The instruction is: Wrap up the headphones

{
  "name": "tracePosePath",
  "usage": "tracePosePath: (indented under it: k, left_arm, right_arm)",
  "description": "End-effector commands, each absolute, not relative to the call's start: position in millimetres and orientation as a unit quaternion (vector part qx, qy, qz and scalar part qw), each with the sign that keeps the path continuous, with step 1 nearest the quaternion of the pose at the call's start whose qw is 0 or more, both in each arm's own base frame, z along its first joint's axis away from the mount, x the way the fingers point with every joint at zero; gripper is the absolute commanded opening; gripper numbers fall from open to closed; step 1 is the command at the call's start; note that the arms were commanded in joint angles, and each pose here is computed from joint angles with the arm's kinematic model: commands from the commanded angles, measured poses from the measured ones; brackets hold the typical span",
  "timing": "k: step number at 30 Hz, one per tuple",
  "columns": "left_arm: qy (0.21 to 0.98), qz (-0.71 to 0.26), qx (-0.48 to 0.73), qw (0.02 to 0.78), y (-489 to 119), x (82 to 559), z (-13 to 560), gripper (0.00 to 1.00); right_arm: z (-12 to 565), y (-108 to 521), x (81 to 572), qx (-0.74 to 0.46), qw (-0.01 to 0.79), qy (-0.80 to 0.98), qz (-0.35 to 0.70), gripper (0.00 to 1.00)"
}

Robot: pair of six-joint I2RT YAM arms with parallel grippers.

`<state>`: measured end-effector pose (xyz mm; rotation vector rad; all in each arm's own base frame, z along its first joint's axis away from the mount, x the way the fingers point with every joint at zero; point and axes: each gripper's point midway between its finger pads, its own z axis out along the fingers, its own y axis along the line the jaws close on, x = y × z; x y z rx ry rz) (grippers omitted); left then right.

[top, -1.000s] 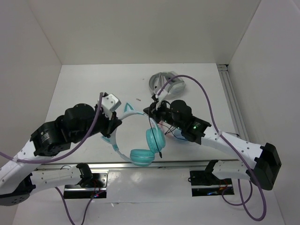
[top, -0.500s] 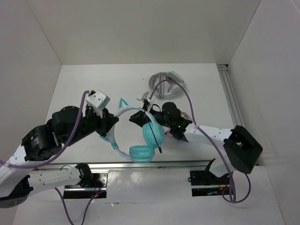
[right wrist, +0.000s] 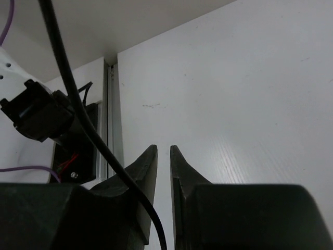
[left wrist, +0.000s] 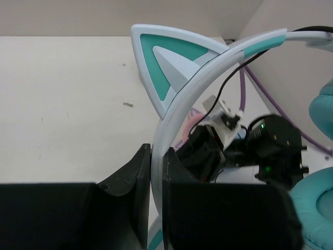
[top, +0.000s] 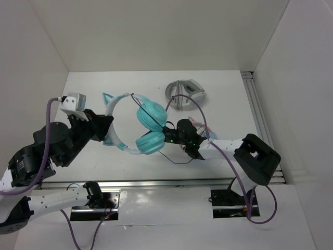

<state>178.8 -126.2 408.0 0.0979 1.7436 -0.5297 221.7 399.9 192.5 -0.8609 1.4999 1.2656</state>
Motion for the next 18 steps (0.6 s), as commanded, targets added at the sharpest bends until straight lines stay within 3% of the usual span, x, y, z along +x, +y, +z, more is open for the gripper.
tracePosePath:
  k: [1,9,18]
  left_arm:
    - [0.708,-0.257,-0.092,0.651,-111,196,454,0.0]
    - [0.712,-0.196,-0.186,0.648,-94,213,442,0.0]
    - [0.702,-0.112,-0.242,0.66,-78,228,445,0.0]
  right_arm:
    - [215,406,204,-0.363,0.503,0.572,0.536,0.23]
    - [202,408,177,-0.364,0.492,0.568,0.55,0.05]
    - [196,424,130,-0.393,0.469,0.562,0.557,0.09]
